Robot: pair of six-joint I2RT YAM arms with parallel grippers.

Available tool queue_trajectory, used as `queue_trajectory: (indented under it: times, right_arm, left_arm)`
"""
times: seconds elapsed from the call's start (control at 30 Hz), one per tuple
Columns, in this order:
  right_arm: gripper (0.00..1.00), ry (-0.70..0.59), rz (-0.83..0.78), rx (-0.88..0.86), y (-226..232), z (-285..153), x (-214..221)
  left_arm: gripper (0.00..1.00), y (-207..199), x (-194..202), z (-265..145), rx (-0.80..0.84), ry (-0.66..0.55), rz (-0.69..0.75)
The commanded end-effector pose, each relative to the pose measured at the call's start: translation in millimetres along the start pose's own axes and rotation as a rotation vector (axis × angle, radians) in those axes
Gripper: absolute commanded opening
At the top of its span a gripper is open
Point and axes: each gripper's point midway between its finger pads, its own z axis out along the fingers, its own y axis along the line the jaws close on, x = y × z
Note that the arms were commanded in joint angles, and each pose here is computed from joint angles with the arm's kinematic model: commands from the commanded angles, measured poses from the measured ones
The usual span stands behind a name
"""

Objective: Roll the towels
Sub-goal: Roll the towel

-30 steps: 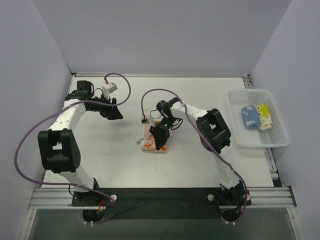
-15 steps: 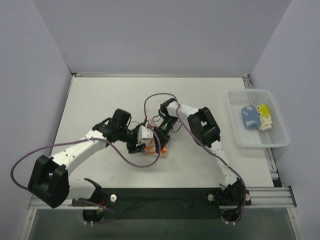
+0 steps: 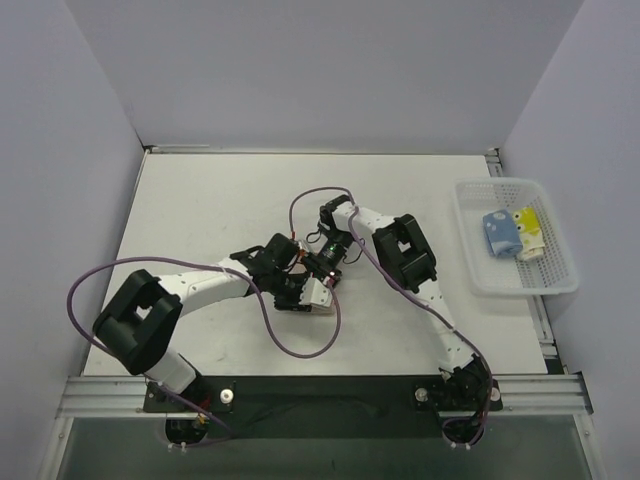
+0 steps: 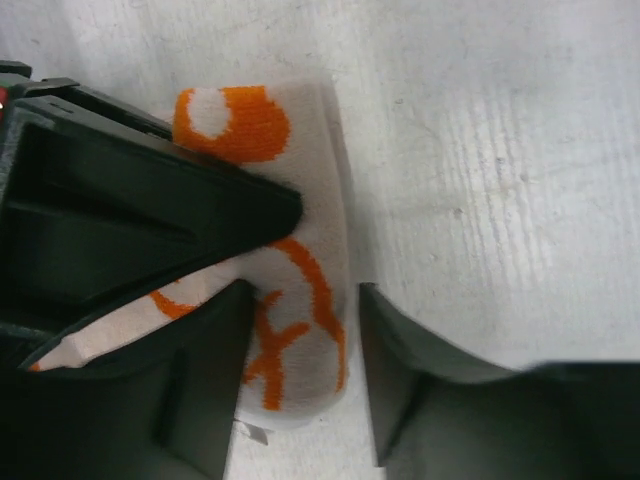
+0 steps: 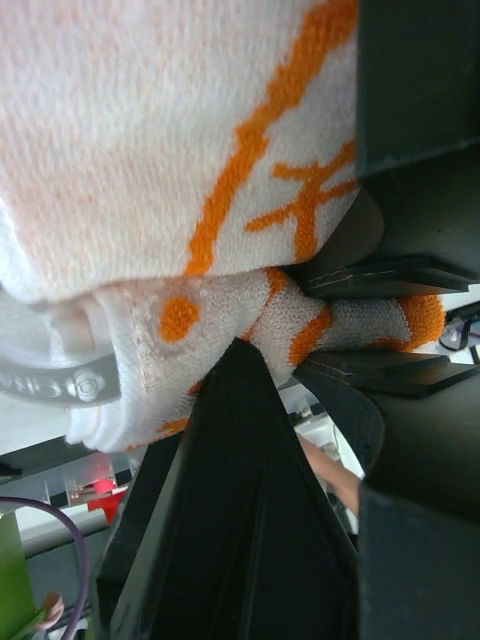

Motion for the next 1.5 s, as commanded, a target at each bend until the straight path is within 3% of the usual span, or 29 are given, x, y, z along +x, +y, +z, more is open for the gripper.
queue_trajectory:
  times: [0.0, 0.07, 0.1, 0.13, 0.27, 0.4, 0.6, 0.63, 0.77, 0.93, 1.1, 1.23, 1.33, 1.47]
  right_arm:
    - [0.06, 0.041, 0.069, 0.028, -11, -1, 6]
    - [0.15, 0.024, 0.069, 0.041, -9, -8, 4]
    - [0.18, 0.016, 0.074, 0.049, -8, -12, 3]
    - [0.21, -0.004, 0.096, 0.060, -8, -20, 1]
    - [0.45, -0.085, 0.087, 0.149, 2, -63, -7]
    - [0.51, -0.190, 0.078, 0.258, 6, -114, -9]
    - [0.48, -0.392, 0.080, 0.329, 20, -173, 5]
    - [0.46, -0.400, 0.070, 0.342, 23, -176, 8]
    - [0.41, -0.475, -0.039, 0.409, 50, -185, 17]
    - [0.39, -0.498, -0.104, 0.465, 58, -161, 33]
    - [0.44, -0.487, -0.288, 0.650, 62, -156, 29]
    - [0.54, -0.401, -0.522, 0.801, 61, -127, 13]
    - [0.56, -0.354, -0.793, 0.944, 57, -115, -16]
    - [0.58, -0.320, -1.012, 1.025, 47, -98, -38]
  left_arm:
    - [0.49, 16, -6, 5, -0.028, 0.018, 0.032]
    - [0.35, 7, 4, 4, 0.013, 0.069, -0.008]
    - [0.23, 1, 8, 3, 0.034, 0.087, -0.028]
    - [0.19, -5, 11, 1, 0.060, 0.106, -0.057]
    - [0.10, -45, 22, -6, 0.260, 0.157, -0.220]
    - [0.08, -44, 15, -15, 0.348, 0.092, -0.332]
    - [0.08, -15, 13, -22, 0.483, 0.031, -0.583]
    - [0.08, 11, 5, -27, 0.452, -0.024, -0.604]
    - [0.12, 38, 20, -20, 0.541, -0.028, -0.776]
    - [0.15, 61, 29, -9, 0.612, -0.022, -0.827]
    - [0.18, 61, 46, 5, 0.652, 0.000, -0.844]
    - [0.18, 53, 52, 7, 0.674, 0.014, -0.855]
    - [0.19, 48, 53, 5, 0.683, 0.019, -0.861]
    - [0.22, 46, 52, 5, 0.689, 0.014, -0.869]
